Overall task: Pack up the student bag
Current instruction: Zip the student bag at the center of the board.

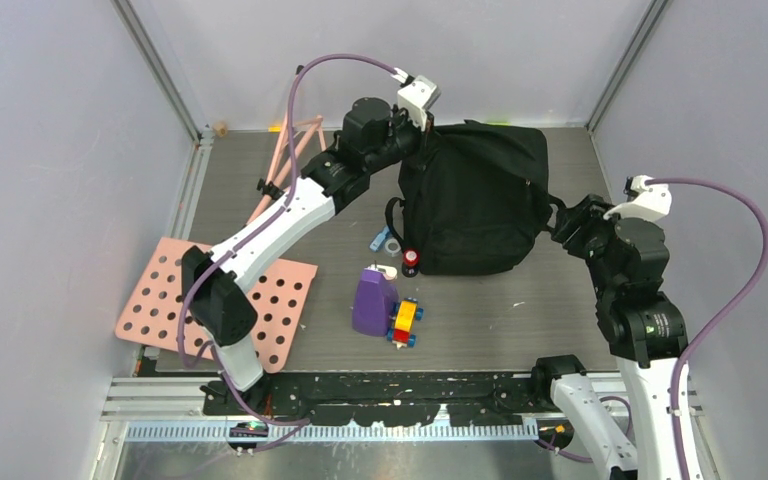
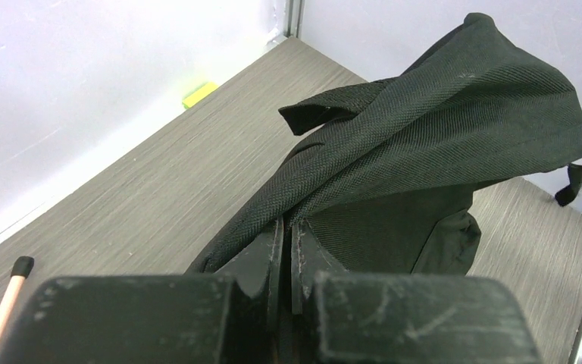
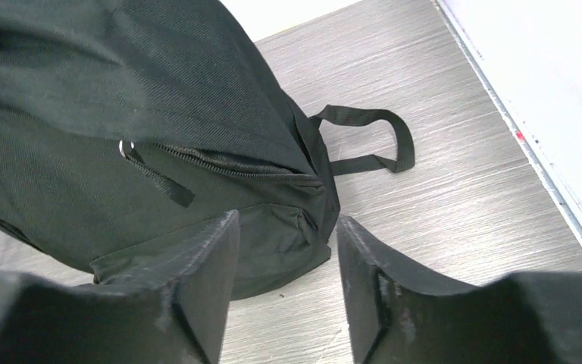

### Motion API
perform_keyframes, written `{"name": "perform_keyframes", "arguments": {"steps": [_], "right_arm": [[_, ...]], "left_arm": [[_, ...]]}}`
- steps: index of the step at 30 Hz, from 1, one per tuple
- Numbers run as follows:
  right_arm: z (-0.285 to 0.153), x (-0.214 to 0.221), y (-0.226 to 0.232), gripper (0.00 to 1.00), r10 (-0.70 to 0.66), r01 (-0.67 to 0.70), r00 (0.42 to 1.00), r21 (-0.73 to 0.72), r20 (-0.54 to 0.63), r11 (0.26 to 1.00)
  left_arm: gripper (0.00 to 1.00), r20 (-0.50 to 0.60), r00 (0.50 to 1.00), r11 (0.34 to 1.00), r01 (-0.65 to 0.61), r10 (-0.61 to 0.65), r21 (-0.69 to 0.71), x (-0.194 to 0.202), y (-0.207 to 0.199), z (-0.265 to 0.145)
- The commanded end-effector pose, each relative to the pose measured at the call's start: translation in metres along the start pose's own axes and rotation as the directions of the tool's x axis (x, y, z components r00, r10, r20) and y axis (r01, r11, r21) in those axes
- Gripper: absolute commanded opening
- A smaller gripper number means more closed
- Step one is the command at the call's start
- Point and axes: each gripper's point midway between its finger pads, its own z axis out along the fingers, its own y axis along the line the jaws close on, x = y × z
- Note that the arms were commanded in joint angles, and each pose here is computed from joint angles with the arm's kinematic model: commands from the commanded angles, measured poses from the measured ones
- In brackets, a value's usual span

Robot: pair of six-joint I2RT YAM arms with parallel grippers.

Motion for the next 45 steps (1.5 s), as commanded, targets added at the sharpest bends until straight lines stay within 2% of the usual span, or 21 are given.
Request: {"name": "perform_keyframes", "arguments": {"steps": [1, 5, 13, 17, 22, 23, 25, 27, 29, 31, 36, 41, 44, 45], "right_arm": [[-0.004, -0.013, 0.016, 0.61, 0.002, 0.002, 0.999, -0.085, 0.044, 0.996], [0.001, -0.016, 0.043, 0.7, 0.071, -0.066, 0.997, -0.203, 0.018, 0.977], [0.018, -0.001, 0.088, 0.69, 0.092, -0.13, 0.989, -0.387, -0.114, 0.913], [0.032, 0.001, 0.081, 0.66, 0.084, -0.12, 0.989, -0.332, -0.12, 0.936], [0.058, 0.003, 0.074, 0.64, 0.017, -0.041, 0.996, -0.287, -0.085, 0.957], [0.061, 0.002, 0.075, 0.63, 0.013, -0.036, 0.996, -0.289, -0.083, 0.957], [0.067, -0.002, 0.078, 0.53, 0.011, -0.032, 0.997, -0.295, -0.07, 0.955], [0.07, -0.011, 0.079, 0.37, 0.029, -0.039, 0.999, -0.287, -0.038, 0.957], [0.065, -0.023, 0.076, 0.13, 0.049, -0.046, 0.999, -0.275, 0.005, 0.96], [0.061, -0.033, 0.065, 0.02, 0.069, -0.057, 0.996, -0.216, 0.048, 0.975], [0.049, -0.029, 0.02, 0.0, 0.053, -0.053, 0.997, 0.0, 0.065, 0.999], [0.039, -0.022, -0.017, 0.0, -0.007, -0.002, 0.999, 0.182, 0.05, 0.983], [0.038, -0.017, -0.003, 0.0, -0.023, 0.022, 1.0, 0.096, 0.013, 0.995], [0.038, -0.012, 0.016, 0.0, -0.034, 0.034, 0.999, -0.018, -0.004, 0.999]], "left_arm": [[0.0, 0.17, 0.985, 0.999, -0.02, 0.028, -0.046, -0.064, 0.008, -0.029], [0.0, 0.184, 0.983, 0.999, -0.01, 0.016, -0.031, -0.066, 0.005, -0.031], [0.0, 0.169, 0.986, 1.0, -0.002, 0.004, -0.014, -0.062, 0.003, -0.029], [0.0, 0.167, 0.986, 1.0, -0.004, 0.006, -0.016, -0.061, 0.003, -0.029], [0.0, 0.172, 0.985, 1.0, -0.004, 0.007, -0.014, -0.063, 0.003, -0.029], [0.0, 0.17, 0.985, 1.0, -0.004, 0.006, -0.014, -0.062, 0.003, -0.028], [0.0, 0.172, 0.985, 1.0, -0.005, 0.009, -0.021, -0.062, 0.004, -0.028], [0.0, 0.171, 0.985, 0.999, -0.008, 0.014, -0.035, -0.063, 0.007, -0.029], [0.0, 0.165, 0.986, 0.998, -0.013, 0.022, -0.057, -0.062, 0.011, -0.029], [0.0, 0.148, 0.989, 0.996, -0.019, 0.031, -0.084, -0.06, 0.016, -0.03], [0.0, 0.132, 0.99, 0.988, -0.033, 0.052, -0.149, -0.059, 0.028, -0.033], [0.0, 0.132, 0.99, 0.983, -0.022, 0.047, -0.184, -0.06, 0.037, -0.036], [0.0, 0.146, 0.988, 0.99, -0.023, 0.043, -0.136, -0.061, 0.029, -0.035], [0.0, 0.15, 0.988, 0.993, -0.023, 0.041, -0.116, -0.061, 0.025, -0.034]]}}
